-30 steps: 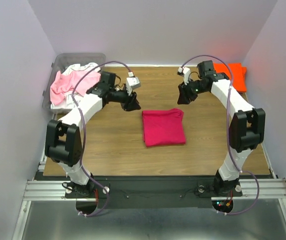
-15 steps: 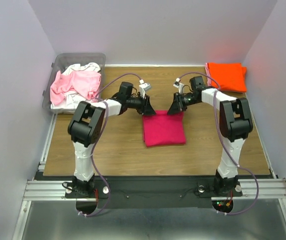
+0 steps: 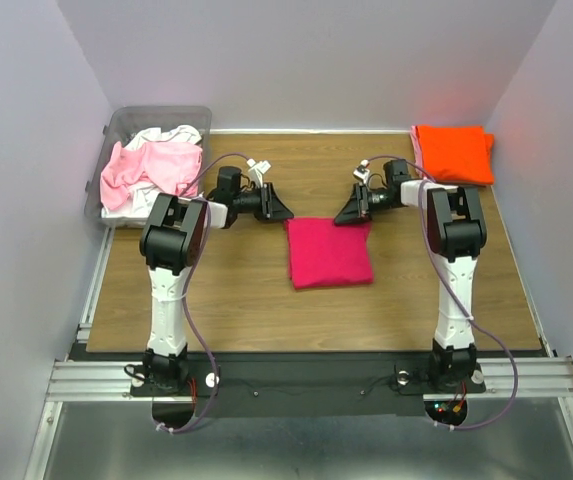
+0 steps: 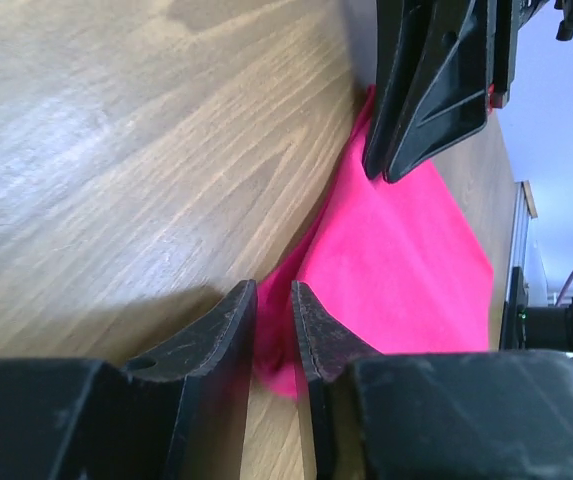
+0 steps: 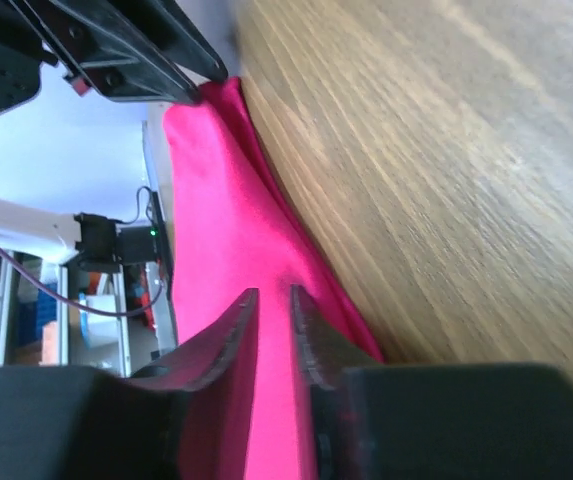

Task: Fold and stack the t-shirts
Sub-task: Fold the tshirt

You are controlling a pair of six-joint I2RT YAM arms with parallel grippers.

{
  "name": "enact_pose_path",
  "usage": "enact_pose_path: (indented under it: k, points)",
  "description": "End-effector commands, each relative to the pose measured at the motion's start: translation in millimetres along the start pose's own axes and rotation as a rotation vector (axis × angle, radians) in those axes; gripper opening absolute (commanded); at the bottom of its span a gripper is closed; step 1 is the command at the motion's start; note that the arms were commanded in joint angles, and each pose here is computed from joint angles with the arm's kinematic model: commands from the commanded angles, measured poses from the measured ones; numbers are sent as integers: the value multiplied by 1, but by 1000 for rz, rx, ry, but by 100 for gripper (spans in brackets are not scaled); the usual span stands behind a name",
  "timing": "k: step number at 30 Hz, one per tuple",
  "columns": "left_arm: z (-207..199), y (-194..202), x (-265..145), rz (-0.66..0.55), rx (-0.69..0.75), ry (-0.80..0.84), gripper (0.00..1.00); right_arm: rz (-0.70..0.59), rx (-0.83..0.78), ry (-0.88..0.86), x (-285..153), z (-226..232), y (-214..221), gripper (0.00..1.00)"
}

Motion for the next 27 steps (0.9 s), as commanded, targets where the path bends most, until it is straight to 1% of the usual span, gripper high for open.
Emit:
enact_pose_path:
  k: [1,2,3,4,5,6,7,9,10,11,12,14,15,17,18,21,23,24,26,27]
  points:
    - [-62,-20,-14,-31,165,116,31,-69,-100,-11,-17,37,-41,30]
    - [-85,-25,-24,-38,233,148,31,-92,-129,0,-25,61,-53,41]
    - [-97,-26,-30,-45,266,156,32,-105,-153,3,-31,77,-60,46]
    - [-108,-25,-33,-56,298,157,32,-114,-152,4,-35,90,-63,48]
    - [-133,-27,-44,-85,376,173,32,-135,-198,6,-44,116,-69,49]
    - [-133,-15,-47,-75,379,169,32,-143,-204,14,-48,124,-68,52]
    - [-140,-10,-48,-73,395,173,32,-145,-204,15,-50,131,-65,52]
    - [-155,7,-46,-51,419,194,32,-128,-164,10,-50,132,-46,52]
    - [-153,18,-44,-31,401,191,32,-125,-165,9,-51,134,-38,50]
    - [-153,24,-40,-21,395,189,32,-101,-122,3,-47,127,-20,50]
    - [-153,39,-31,12,384,193,32,-89,-101,4,-45,122,-9,48]
    - [-150,53,-21,46,366,192,32,-68,-68,4,-41,112,9,46]
    - [-144,64,-12,77,340,191,32,-46,-22,-7,-37,105,26,45]
    - [-136,74,-4,105,269,189,32,-23,-6,-4,-32,98,41,45]
    - [-124,77,2,108,241,184,32,-12,15,10,-30,91,51,45]
    - [-93,87,9,129,129,147,32,18,33,72,-24,62,67,43]
    - [-80,90,12,133,100,128,32,39,48,105,-18,40,74,42]
    - [-69,92,15,136,86,111,32,39,34,145,-18,30,69,41]
    - [-50,90,15,127,50,72,32,50,35,164,-13,14,68,41]
    - [-45,82,14,115,44,56,32,47,32,177,-13,10,64,40]
Point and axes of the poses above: each gripper's point midway between its finger pads, its own x axis out along the fingers, its own z axis along the line the jaws close on, y = z × x, the point moved 4 cm from there along -x, back along the fingers, and after that the axes turned 11 degrees about -x, right-handed, at the moved point
